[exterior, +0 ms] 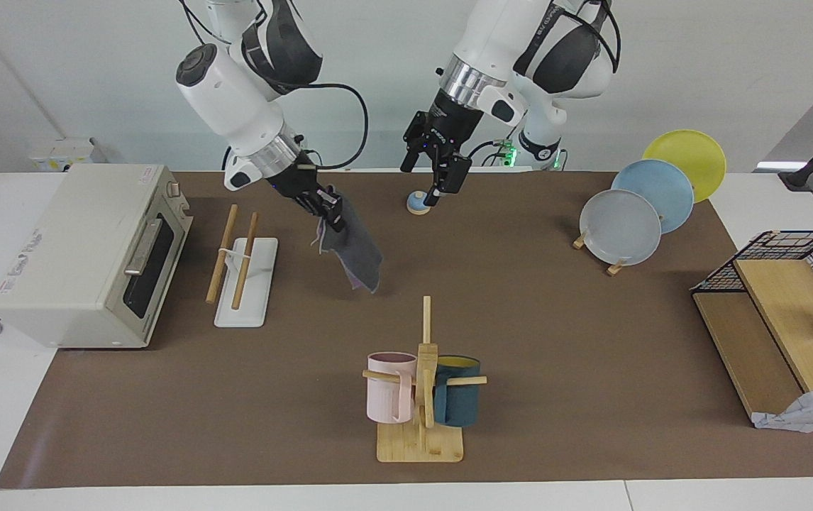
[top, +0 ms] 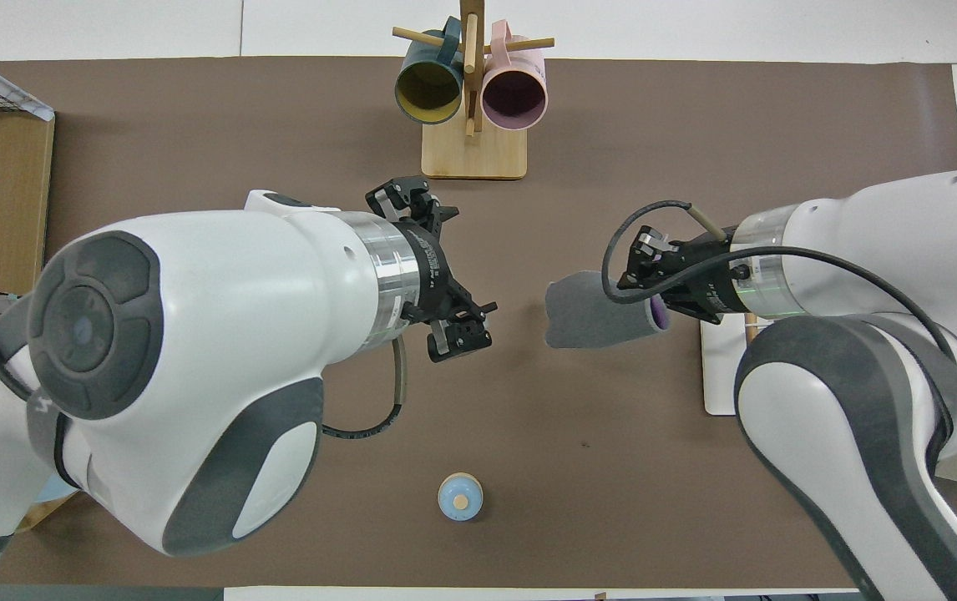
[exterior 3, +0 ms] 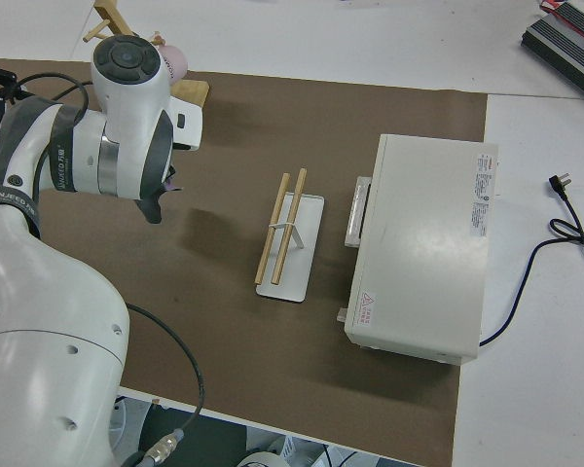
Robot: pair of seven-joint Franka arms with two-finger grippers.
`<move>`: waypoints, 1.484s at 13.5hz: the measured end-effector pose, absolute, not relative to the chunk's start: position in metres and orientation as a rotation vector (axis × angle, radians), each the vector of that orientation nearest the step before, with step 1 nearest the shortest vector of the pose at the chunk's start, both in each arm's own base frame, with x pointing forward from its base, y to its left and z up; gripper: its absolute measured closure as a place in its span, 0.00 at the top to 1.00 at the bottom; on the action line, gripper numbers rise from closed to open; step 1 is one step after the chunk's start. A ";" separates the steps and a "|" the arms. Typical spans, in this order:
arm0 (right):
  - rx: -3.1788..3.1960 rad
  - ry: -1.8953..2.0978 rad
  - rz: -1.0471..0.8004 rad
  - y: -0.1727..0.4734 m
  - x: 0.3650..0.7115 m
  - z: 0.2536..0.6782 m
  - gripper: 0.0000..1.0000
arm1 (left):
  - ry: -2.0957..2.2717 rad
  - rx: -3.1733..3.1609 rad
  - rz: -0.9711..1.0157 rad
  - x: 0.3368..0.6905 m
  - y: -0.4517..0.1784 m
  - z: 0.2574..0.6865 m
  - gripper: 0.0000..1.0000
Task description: Fold towel and hang on rack
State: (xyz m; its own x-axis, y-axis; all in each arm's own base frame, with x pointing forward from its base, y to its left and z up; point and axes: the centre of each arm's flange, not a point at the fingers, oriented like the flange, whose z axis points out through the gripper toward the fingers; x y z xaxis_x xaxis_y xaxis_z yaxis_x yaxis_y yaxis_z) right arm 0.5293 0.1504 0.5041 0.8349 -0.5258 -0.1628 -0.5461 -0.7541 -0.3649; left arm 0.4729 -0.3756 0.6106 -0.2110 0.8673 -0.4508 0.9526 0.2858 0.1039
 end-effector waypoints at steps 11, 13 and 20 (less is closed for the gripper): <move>-2.895 0.534 0.075 -0.030 0.507 0.459 0.02 | 1.764 2.137 0.055 0.549 -0.191 0.572 1.00; -2.918 0.462 0.055 -0.063 0.503 0.459 0.02 | 1.654 2.248 0.085 0.555 -0.169 0.570 1.00; -2.941 0.408 0.057 -0.075 0.499 0.456 0.02 | 1.131 2.693 0.138 0.557 -0.113 0.561 1.00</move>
